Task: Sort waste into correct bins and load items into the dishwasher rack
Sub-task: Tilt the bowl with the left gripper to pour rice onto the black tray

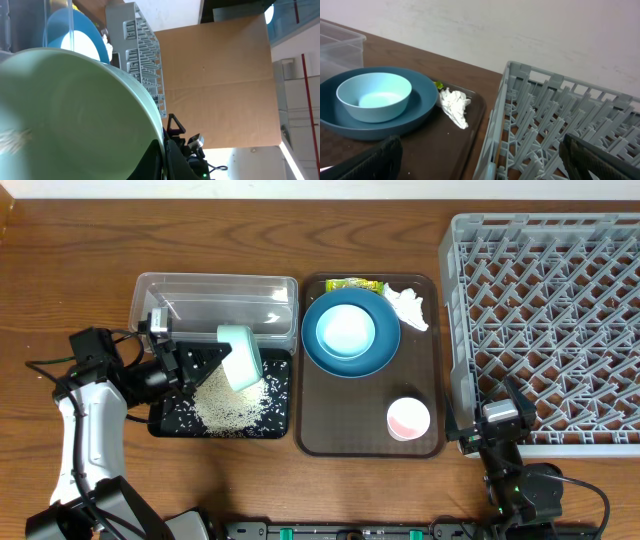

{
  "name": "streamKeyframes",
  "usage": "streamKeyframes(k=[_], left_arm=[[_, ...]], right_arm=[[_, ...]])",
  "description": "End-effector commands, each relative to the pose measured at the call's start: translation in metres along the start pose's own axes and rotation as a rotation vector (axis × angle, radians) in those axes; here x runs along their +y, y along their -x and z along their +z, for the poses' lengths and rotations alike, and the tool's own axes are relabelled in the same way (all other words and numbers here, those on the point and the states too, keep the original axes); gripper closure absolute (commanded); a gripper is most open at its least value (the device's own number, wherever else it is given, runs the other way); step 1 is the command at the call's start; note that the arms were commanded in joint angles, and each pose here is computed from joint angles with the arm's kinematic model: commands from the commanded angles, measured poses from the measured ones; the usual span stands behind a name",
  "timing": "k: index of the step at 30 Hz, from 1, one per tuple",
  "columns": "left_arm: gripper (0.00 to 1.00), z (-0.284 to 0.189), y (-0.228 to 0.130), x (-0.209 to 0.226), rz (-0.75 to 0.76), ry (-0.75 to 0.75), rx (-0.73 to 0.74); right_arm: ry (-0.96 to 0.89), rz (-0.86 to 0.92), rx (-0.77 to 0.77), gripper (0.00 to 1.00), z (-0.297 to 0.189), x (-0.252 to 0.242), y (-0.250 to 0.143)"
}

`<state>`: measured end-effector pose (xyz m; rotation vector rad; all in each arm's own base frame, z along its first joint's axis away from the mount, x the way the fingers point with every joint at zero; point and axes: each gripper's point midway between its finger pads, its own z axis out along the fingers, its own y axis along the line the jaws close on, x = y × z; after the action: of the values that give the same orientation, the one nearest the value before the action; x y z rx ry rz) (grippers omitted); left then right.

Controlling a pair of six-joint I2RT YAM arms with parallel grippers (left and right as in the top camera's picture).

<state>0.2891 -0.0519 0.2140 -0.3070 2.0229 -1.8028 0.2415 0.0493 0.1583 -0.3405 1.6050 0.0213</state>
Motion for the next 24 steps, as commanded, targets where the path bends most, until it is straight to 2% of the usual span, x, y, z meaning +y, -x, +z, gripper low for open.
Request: streamKeyframes(k=[1,3,6,9,13,16,19,24], left_arm=[[0.94,-0.001,0.000,-0.003,0.016,-0.026,-0.005],[0.94,0.000,-0.006,-0.004,-0.051,-0.027,0.005],[0.94,0.001,-0.007,-0.004,0.000,-0.027,0.008],[0.94,0.001,-0.009,-0.004,-0.076,-0.027,0.009],[0.94,-0.003,0.002,-0.002,0.037,-0.021,-0.012],[0.94,-0.007,0.005,-0.003,-0.104,-0.023,-0.027],[0.94,-0.004,0.002,-0.005,-0.032,-0.022,-0.016],[0.94,0.004,-0.006,-0.006,-0.048,-0.020,0.018]], right_arm=[[-0.005,-0.002,0.004,0.01,0.000,-0.001,-0.002],[-0.005,-0.002,0.005,0.01,0.000,-0.002,-0.002],[-0.005,-0.002,0.005,0.01,0.000,-0.002,-0.002],[-0.005,-0.002,0.004,0.01,0.000,-0.001,-0.001],[-0.005,-0.002,0.005,0.01,0.000,-0.002,-0.002],[-0.005,-0.002,0.004,0.01,0.000,-0.001,-0.002],[-0.005,-0.002,0.005,0.01,0.000,-0.002,-0.002],[-0.005,-0.002,0.005,0.01,0.000,-0.002,-0.002]])
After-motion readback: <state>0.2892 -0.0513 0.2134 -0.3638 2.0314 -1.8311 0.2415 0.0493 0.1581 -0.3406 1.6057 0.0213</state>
